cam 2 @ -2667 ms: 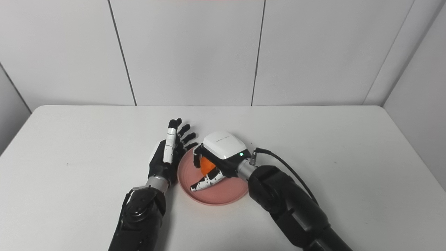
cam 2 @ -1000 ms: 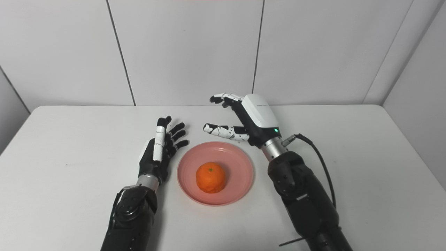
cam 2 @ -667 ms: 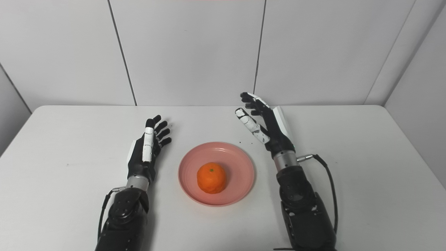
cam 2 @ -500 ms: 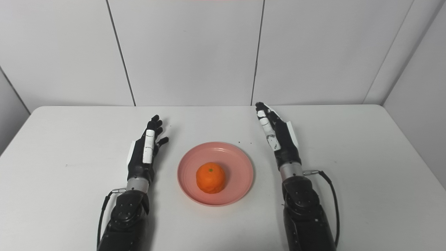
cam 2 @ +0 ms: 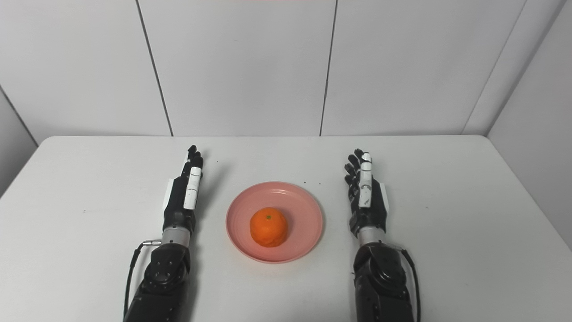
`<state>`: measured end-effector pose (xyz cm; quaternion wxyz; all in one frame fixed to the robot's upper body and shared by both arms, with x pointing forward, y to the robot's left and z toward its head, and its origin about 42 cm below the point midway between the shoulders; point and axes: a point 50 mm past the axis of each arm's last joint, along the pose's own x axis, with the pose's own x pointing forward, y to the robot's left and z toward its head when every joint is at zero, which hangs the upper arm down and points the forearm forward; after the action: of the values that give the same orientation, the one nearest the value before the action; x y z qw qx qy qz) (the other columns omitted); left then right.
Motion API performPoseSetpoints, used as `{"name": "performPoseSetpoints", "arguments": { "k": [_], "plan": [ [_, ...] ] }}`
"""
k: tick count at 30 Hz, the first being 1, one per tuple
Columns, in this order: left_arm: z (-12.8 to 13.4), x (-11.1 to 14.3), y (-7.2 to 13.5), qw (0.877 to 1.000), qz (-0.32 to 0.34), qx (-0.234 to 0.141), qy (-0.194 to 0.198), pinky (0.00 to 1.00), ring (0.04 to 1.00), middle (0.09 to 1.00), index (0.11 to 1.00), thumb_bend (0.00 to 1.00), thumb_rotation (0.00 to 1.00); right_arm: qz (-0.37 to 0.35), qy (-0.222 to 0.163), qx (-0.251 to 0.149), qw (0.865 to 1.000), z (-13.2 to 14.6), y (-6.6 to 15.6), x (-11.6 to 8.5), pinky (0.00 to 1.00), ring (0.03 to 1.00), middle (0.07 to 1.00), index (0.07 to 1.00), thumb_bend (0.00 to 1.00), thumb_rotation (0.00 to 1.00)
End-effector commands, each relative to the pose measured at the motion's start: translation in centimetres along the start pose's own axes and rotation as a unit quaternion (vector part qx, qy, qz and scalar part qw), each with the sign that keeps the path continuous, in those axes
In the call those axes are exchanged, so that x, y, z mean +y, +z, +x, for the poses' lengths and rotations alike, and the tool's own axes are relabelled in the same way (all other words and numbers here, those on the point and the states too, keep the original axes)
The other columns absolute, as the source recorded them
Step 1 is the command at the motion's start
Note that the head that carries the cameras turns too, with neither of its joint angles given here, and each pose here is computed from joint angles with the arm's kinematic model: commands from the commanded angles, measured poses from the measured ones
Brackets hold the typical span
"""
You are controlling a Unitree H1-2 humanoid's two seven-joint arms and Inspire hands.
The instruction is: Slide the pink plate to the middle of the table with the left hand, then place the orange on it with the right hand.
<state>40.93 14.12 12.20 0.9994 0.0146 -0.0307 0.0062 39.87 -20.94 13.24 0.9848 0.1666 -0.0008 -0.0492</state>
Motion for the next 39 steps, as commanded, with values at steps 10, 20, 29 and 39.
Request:
{"name": "performPoseSetpoints", "arguments": {
  "k": [10, 20, 29, 39],
  "plan": [
    [-0.5, 0.7, -0.8, 0.999, 0.003, 0.043, 0.019, 1.0, 1.0, 1.0, 1.0, 0.82, 1.0, 0.025, -0.035, 0.059, 0.997, -1.3, -3.1, -0.7, 1.0, 0.945, 0.945, 0.953, 0.85, 1.0],
    [-0.6, 0.4, -0.8, 0.999, -0.012, 0.044, 0.018, 1.0, 1.0, 1.0, 1.0, 0.83, 1.0, 0.015, -0.035, 0.056, 0.998, -1.3, -2.8, -0.9, 1.0, 0.942, 0.934, 0.932, 0.85, 1.0],
    [-1.3, 0.1, 0.7, 0.999, -0.033, 0.023, 0.013, 1.0, 1.0, 1.0, 1.0, 0.8, 1.0, -0.006, -0.013, 0.049, 0.999, -1.7, -2.7, -1.2, 1.0, 0.939, 0.931, 0.933, 0.86, 1.0],
    [-2.8, -0.3, 3.2, 0.999, -0.054, -0.001, -0.003, 1.0, 1.0, 1.0, 1.0, 0.84, 1.0, -0.004, 0.009, 0.036, 0.999, -3.1, -2.5, -1.1, 1.0, 0.938, 0.929, 0.919, 0.87, 1.0]
  ]
}}
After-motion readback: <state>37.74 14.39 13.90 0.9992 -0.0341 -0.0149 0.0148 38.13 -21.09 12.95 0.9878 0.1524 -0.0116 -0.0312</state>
